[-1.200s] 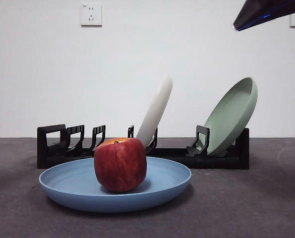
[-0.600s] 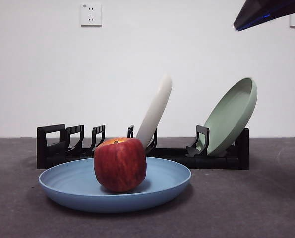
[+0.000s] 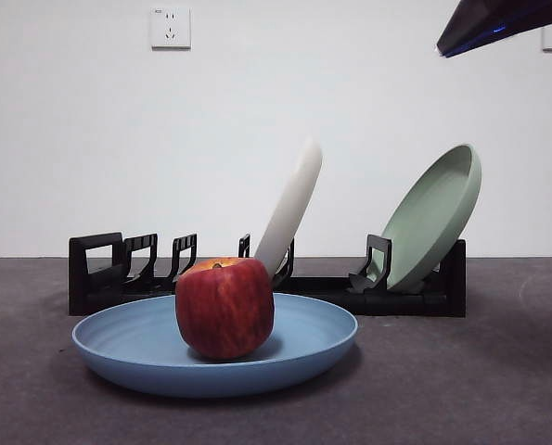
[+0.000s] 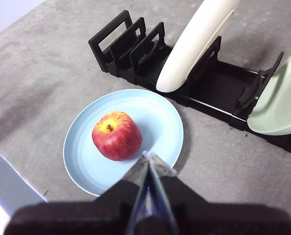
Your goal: Take the blue plate from the plate rack,put the plate on the table,take the apple from the table,put the apple in the plate
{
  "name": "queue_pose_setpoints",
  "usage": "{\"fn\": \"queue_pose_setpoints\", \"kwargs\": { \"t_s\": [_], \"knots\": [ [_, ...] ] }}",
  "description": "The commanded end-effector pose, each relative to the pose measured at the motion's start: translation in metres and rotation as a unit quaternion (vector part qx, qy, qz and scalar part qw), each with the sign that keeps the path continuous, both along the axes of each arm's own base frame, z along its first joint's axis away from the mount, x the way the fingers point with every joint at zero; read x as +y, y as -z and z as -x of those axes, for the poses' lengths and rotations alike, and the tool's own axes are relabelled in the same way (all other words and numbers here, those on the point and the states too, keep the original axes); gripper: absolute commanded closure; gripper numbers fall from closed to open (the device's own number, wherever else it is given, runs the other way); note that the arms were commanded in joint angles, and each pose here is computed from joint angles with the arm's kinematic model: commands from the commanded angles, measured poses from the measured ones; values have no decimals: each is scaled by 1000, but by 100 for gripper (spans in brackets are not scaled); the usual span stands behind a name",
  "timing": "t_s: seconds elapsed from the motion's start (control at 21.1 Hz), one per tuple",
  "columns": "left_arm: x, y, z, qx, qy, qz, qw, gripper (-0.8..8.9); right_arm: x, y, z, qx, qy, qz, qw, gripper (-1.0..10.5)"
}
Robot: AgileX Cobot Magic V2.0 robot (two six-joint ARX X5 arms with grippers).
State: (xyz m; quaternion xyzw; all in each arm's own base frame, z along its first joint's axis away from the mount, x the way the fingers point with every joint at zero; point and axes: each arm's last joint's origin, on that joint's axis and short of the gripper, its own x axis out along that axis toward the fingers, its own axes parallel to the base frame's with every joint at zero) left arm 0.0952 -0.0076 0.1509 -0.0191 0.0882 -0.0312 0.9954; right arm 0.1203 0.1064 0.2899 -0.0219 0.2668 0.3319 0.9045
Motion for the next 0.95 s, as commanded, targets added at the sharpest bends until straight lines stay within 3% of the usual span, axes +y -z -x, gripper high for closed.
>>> {"fn": "queue_pose_setpoints", "kwargs": {
  "t_s": [0.05,0.33,0.47,0.57,0.71,0.85,0.95],
  "knots": [
    [0,4,-1,6,-3,4,1000,814,0,2,0,3,4,-2,1000,944],
    [0,4,-1,6,-3,4,1000,814,-2,1,2,1,5,-2,1000,944],
    [0,4,-1,6,-3,4,1000,814,-14,-4,2,-68,22,56,996,944],
    [0,4,-1,6,-3,4,1000,814,-31,-9,-1,-98,61,68,991,944],
    [0,4,-1,6,-3,4,1000,814,-65,-17,-2,-140,163,38,976,944],
    [0,4,-1,6,-3,4,1000,814,-91,-11,9,-211,222,1,952,945],
    [0,4,-1,6,-3,4,1000,814,-100,6,18,-242,258,0,935,944]
  ]
}}
